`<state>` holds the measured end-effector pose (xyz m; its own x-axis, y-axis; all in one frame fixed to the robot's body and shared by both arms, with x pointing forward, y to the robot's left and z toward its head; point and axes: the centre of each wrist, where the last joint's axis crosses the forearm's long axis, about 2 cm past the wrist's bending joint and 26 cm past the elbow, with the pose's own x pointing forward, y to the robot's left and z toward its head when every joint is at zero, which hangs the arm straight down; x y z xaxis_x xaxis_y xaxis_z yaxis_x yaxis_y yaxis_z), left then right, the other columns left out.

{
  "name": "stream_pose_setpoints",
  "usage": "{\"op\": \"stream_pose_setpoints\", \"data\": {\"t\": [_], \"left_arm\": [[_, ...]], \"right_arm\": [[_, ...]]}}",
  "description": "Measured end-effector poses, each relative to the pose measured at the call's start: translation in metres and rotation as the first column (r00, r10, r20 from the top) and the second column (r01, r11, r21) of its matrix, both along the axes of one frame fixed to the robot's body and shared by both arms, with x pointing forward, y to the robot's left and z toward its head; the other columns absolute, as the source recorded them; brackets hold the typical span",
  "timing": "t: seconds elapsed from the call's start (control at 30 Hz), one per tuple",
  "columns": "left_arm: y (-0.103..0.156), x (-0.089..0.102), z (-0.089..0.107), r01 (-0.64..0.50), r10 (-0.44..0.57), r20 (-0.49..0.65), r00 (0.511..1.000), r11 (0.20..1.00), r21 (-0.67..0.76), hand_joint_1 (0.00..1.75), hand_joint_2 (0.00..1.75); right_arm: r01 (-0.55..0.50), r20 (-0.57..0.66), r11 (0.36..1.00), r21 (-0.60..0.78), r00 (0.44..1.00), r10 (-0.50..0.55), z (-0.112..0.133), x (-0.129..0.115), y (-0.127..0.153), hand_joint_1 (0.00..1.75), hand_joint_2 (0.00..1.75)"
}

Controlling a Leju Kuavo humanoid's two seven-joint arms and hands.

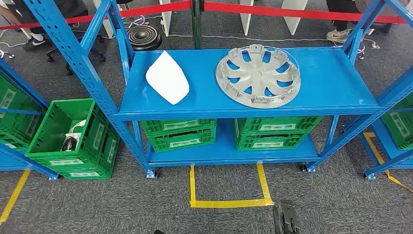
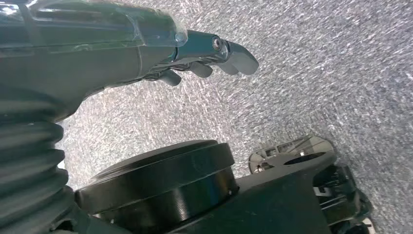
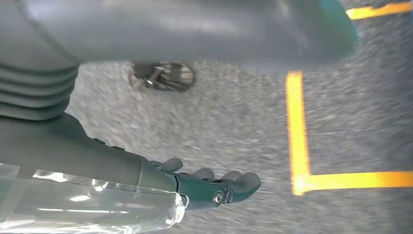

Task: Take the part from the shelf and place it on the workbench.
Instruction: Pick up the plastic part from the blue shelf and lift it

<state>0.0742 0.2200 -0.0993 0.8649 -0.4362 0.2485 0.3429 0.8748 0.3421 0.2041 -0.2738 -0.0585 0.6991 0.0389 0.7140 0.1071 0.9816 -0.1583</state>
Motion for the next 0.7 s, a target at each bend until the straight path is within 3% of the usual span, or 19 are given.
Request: {"op": "stream_pose_setpoints", "data": {"t": [0.03,0.07,0.13,0.43,0.7], "left_arm": [[0.000,0.000,0.000,0.000,0.000,0.002,1.000,1.000,-0.001,0.00,1.75],[0.000,0.001,0.000,0.000,0.000,0.004,1.000,1.000,-0.002,0.00,1.75],[0.000,0.001,0.000,0.001,-0.001,0.011,1.000,1.000,-0.004,0.00,1.75],[0.000,0.002,0.000,-0.009,0.010,0.042,0.999,1.000,-0.027,0.00,1.75],[-0.002,0.006,0.001,-0.021,0.026,0.079,0.997,0.998,-0.063,0.00,1.75]], "right_arm": [[-0.013,0.009,1.000,-0.007,1.000,0.013,0.002,0.002,0.000,0.00,0.58],[-0.025,0.018,1.000,-0.014,1.000,0.026,0.003,0.004,0.001,0.00,0.87],[-0.072,0.052,0.996,-0.044,0.996,0.075,0.009,0.013,0.001,0.00,1.75],[-0.239,0.214,0.946,-0.217,0.934,0.285,0.044,0.049,-0.002,0.00,1.75],[-0.292,0.334,0.868,-0.402,0.836,0.436,0.081,0.072,-0.001,0.00,1.75]]}}
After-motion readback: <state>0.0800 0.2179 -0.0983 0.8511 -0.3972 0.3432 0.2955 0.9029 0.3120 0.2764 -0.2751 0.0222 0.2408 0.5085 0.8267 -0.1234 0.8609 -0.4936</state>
